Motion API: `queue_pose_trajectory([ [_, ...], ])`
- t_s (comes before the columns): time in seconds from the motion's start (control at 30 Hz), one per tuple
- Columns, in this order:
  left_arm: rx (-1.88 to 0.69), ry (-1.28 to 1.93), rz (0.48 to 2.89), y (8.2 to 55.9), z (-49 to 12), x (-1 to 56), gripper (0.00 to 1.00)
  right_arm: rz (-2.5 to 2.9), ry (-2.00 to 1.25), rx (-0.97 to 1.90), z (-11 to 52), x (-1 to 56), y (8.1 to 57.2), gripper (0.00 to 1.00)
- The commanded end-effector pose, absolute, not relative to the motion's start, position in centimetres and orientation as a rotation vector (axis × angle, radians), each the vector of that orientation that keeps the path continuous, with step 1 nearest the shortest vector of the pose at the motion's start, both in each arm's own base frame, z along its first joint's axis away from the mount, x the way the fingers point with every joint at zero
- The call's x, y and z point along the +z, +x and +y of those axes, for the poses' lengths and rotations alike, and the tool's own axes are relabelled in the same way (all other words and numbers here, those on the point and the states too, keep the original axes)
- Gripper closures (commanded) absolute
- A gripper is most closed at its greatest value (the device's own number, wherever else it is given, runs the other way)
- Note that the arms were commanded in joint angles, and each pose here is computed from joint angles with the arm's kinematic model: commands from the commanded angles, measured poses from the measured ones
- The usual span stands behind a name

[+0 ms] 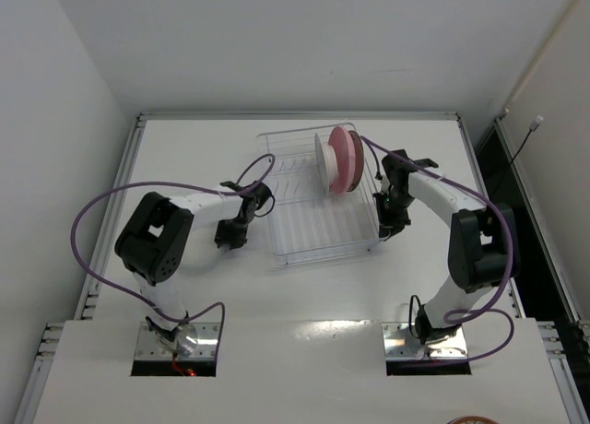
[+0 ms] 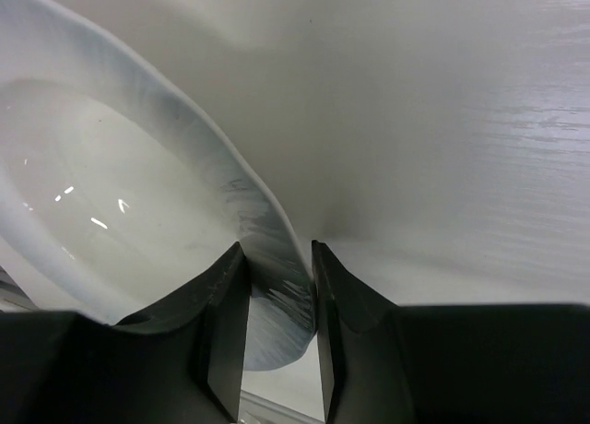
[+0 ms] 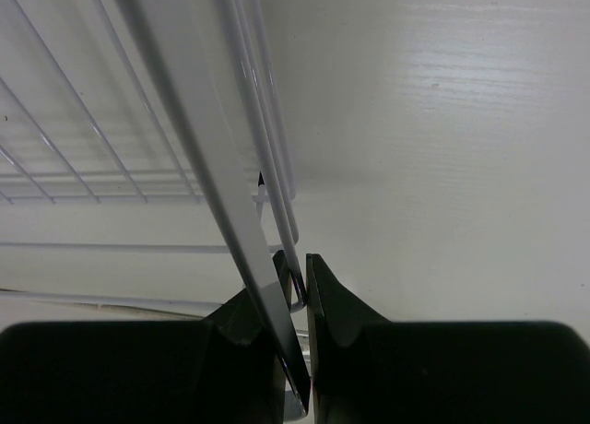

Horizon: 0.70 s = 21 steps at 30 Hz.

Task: Load the plates into the dish rack

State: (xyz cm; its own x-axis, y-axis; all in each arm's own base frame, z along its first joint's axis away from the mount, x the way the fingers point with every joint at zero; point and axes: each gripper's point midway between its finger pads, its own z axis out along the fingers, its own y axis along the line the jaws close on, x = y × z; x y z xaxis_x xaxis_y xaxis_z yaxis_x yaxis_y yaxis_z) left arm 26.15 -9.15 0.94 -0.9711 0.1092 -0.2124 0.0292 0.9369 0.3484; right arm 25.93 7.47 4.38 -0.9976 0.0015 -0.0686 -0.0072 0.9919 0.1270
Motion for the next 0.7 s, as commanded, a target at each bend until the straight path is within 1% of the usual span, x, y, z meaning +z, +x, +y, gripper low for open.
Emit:
queue_pose_trajectory([
  [0.0,0.324,0.019,2.829,28.1,-12.1,3.1,1.0,3.012,0.07,0.179,7.1,5.5,27.1,0.91],
  [0.13,0.183,-0.074,2.675,31.6,-14.1,9.5,1.0,3.011,0.071,0.165,7.0,5.5,27.2,0.91],
  [0.23,0.134,-0.137,2.608,33.1,-14.4,12.8,1.0,3.011,0.071,0.165,7.0,5.5,27.2,0.91],
  [0.33,0.122,-0.153,2.591,33.5,-14.2,14.1,1.0,3.011,0.071,0.165,7.0,5.5,27.2,0.91],
  [0.57,0.102,-0.203,2.58,33.5,-13.3,14.9,1.0,3.011,0.071,0.165,7.0,5.5,27.2,0.91],
  [0.67,0.089,-0.239,2.544,34.0,-13.0,16.9,1.0,3.02,0.072,0.163,6.9,5.3,26.9,0.91],
])
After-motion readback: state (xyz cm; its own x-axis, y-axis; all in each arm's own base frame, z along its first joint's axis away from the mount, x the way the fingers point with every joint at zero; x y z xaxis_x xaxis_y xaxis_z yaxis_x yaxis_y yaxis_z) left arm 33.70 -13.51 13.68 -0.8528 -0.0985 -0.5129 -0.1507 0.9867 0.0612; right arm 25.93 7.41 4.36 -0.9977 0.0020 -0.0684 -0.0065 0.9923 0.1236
